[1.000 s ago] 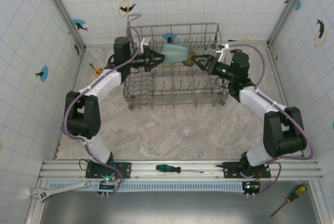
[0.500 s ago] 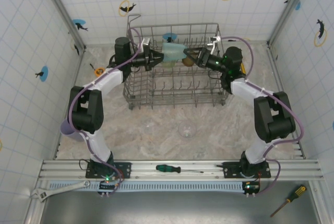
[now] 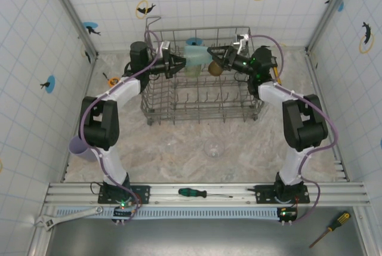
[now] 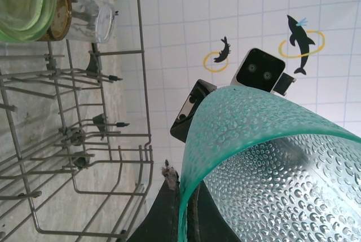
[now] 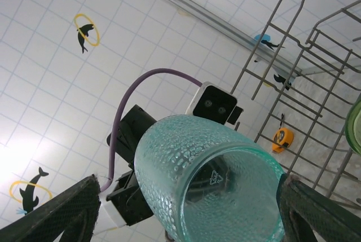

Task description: Load the cups into the dish rack

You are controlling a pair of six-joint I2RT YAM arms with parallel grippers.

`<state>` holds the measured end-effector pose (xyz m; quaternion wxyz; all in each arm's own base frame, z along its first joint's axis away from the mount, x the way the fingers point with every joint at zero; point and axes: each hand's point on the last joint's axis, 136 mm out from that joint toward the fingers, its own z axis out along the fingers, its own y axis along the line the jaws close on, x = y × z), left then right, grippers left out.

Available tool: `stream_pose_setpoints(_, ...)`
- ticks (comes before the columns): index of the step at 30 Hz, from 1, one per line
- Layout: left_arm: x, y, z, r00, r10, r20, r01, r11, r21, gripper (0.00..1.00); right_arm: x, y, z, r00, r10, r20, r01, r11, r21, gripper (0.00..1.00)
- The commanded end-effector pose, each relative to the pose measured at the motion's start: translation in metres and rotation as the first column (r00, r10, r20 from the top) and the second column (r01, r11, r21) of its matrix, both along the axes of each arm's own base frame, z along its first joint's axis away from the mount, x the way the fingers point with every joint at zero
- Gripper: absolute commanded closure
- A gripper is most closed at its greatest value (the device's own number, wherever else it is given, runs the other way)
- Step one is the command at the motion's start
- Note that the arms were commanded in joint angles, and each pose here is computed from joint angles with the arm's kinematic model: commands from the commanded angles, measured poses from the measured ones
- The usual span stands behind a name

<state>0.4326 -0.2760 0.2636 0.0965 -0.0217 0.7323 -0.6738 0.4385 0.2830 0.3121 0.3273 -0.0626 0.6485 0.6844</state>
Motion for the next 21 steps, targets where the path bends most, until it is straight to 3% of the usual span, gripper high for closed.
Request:
stream_pose_setpoints(1, -0.007, -0.015, 0.008, 0.998, -0.061, 0.036, 0.061, 0.998, -0.021, 1.0, -0.018, 0.032, 0.013, 0.993, 0.113, 0.043, -0.114, 0.993, 0.009, 0.17)
stream_pose_setpoints(7, -0.011, -0.013, 0.014, 0.997, -0.061, 0.049, 0.063, 0.998, -0.025, 1.0, -0.001, 0.034, -0.008, 0.997, 0.072, -0.027, -0.072, 0.997, -0.019, 0.19)
stream_pose_setpoints(16, -0.01, -0.014, 0.017, 0.997, -0.06, 0.051, 0.061, 0.998, -0.027, 1.0, 0.015, -0.004, -0.015, 0.995, -0.069, -0.068, 0.068, 0.997, -0.021, 0.17)
stream_pose_setpoints(21, -0.006, -0.012, 0.016, 0.998, -0.043, 0.052, 0.044, 0.999, -0.025, 1.0, 0.017, -0.014, -0.025, 0.99, -0.088, -0.107, 0.083, 0.995, -0.047, 0.15)
